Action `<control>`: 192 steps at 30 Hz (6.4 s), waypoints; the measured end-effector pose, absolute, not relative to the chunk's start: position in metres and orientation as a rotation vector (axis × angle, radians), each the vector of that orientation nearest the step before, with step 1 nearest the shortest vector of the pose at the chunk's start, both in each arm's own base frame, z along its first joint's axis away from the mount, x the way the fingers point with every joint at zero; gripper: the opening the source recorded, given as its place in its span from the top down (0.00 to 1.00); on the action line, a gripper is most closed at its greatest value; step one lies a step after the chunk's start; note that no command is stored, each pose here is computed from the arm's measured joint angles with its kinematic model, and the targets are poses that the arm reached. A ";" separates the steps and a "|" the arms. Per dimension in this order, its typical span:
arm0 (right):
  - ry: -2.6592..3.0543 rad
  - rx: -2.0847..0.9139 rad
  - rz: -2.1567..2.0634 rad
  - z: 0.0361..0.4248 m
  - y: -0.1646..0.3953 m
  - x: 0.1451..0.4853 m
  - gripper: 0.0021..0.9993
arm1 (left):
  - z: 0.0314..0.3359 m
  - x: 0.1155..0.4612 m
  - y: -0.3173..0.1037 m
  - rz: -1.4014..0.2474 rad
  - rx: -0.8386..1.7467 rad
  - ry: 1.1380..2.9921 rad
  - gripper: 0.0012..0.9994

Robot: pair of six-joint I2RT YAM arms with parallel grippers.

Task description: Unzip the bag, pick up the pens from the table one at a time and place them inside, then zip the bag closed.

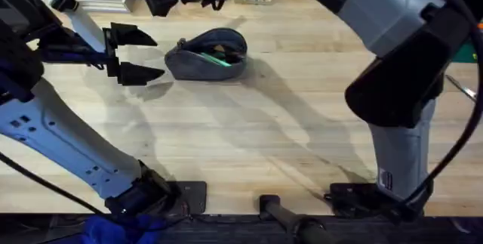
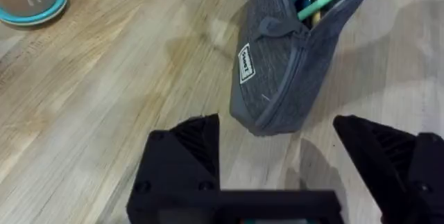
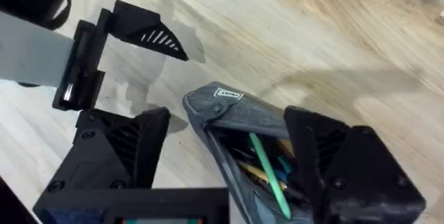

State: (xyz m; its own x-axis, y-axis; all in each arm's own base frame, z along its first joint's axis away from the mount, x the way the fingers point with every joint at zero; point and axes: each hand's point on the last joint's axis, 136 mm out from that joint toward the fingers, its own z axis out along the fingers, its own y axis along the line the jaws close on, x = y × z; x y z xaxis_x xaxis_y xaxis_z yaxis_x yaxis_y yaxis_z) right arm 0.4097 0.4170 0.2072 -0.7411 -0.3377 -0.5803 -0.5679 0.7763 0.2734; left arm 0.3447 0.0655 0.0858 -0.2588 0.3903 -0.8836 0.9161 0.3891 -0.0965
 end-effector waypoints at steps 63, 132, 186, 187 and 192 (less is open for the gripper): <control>2.566 -0.768 0.564 0.137 0.449 0.387 0.04 | 0.086 0.346 0.066 -0.809 1.122 1.833 0.01; 2.596 -0.695 0.507 0.113 0.454 0.391 0.97 | 0.087 0.345 0.065 -0.821 1.115 1.837 0.01; 2.601 -0.700 0.506 0.113 0.455 0.389 0.97 | 0.088 0.354 0.017 -0.889 1.239 1.762 0.96; 2.601 -0.699 0.506 0.113 0.455 0.389 0.97 | 0.088 0.354 0.017 -0.889 1.240 1.762 0.96; 2.602 -0.699 0.502 0.117 0.454 0.389 0.97 | 0.088 0.354 0.017 -0.889 1.239 1.762 0.96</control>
State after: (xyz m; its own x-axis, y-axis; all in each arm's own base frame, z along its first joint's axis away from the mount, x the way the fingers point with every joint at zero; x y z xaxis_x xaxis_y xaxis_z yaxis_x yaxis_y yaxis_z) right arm 0.3886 0.4535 0.1170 -0.7957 -0.3935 -0.4605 -0.5365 0.8108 0.2341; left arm 0.3541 0.0170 0.0881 -0.2112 0.4019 -0.8910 0.9555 0.2771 -0.1015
